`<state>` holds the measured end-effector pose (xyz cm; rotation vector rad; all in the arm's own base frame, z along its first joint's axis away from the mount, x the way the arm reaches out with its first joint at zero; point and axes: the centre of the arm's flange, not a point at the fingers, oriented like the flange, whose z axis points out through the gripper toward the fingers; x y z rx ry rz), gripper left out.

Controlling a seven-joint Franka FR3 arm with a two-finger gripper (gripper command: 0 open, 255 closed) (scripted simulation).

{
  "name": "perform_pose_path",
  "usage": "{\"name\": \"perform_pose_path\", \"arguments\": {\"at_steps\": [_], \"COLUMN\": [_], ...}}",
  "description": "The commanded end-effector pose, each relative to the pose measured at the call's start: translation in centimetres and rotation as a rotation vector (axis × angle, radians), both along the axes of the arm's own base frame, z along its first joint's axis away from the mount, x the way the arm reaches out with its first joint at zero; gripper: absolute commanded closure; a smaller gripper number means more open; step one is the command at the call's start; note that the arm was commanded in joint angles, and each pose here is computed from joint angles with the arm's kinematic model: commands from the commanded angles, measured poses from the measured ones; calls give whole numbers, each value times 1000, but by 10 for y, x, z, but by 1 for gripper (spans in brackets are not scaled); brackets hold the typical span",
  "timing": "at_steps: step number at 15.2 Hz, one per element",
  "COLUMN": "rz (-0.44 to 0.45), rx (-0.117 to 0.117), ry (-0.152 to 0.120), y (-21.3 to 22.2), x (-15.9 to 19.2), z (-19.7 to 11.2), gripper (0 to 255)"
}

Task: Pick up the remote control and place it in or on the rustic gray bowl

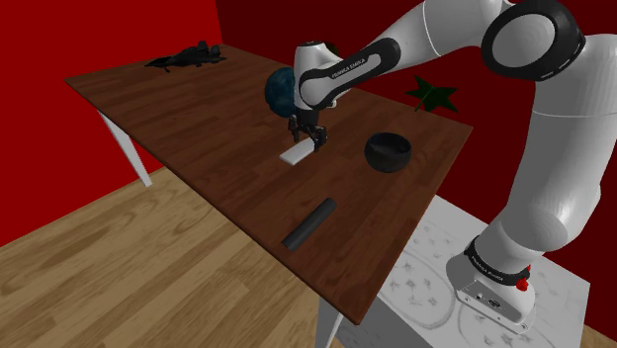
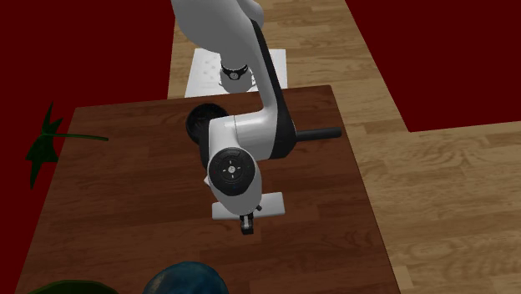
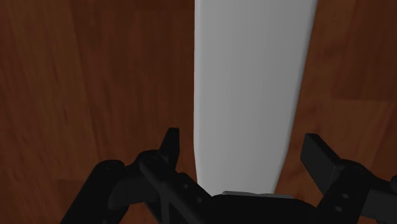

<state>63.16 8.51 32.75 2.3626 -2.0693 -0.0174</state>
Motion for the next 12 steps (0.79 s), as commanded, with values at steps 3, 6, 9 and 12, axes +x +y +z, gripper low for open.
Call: {"name": "perform_pose_path", "arguments": {"at_steps": [3,6,9,12], "rz": [0,0,0,0], "rx": [0,0,0,0], "ry": [0,0,0,0], "y": [0,0,0,0], "x": [0,0,0,0], "z": [0,0,0,5], "gripper": [255,255,255,255]}}
